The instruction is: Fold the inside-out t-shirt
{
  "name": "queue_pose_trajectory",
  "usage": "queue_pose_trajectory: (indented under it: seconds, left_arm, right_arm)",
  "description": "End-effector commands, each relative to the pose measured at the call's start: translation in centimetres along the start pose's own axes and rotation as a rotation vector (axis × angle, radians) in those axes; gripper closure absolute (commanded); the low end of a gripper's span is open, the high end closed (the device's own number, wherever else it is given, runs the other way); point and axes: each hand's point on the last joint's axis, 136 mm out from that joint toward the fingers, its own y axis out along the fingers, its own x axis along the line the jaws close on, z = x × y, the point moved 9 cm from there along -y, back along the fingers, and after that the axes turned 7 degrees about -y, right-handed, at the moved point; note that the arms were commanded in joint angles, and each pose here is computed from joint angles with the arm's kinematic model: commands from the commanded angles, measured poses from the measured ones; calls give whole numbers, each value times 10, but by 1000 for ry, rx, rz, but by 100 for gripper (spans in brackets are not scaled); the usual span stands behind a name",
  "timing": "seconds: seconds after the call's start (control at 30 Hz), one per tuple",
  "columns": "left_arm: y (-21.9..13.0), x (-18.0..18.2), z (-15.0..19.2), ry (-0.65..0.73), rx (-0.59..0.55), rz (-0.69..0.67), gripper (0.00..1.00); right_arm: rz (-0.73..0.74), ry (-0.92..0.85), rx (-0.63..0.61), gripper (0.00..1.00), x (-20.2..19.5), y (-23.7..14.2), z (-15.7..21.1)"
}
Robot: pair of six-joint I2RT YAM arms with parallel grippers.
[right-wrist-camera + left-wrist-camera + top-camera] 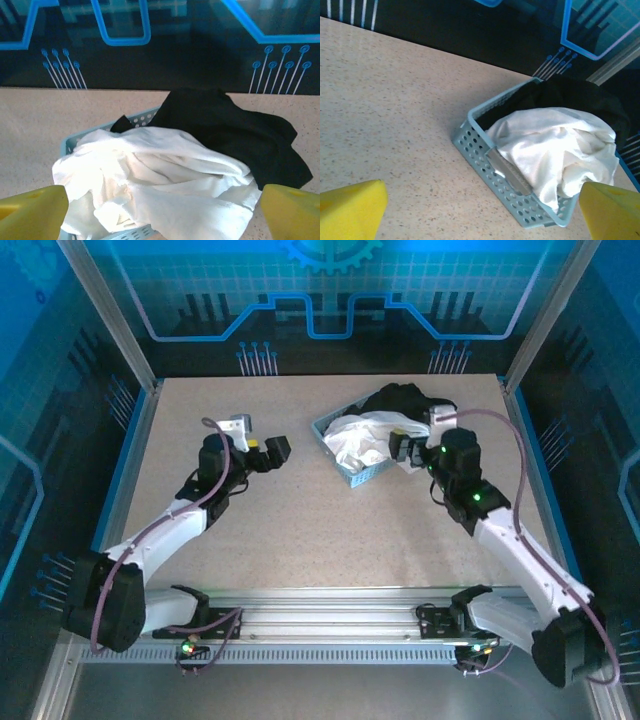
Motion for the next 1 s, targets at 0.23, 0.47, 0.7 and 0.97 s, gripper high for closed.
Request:
queue_pose_trajectory:
  seconds: [0.23, 0.47, 0.7, 0.97]
  left_arm:
    - [9, -14, 6, 5, 86, 33, 1]
    - [3, -17, 12, 9, 114, 30, 1]
    - [2, -13, 16, 9, 117, 0, 1]
    - [0, -13, 17, 11, 117, -8, 1]
  right_arm:
    - [-22, -150, 356, 3, 16, 77, -6]
    - [38, -214, 452, 6, 14, 99, -4]
    - [92, -61, 435, 7, -50, 107, -17]
    - [56, 48, 562, 4, -77, 182, -4]
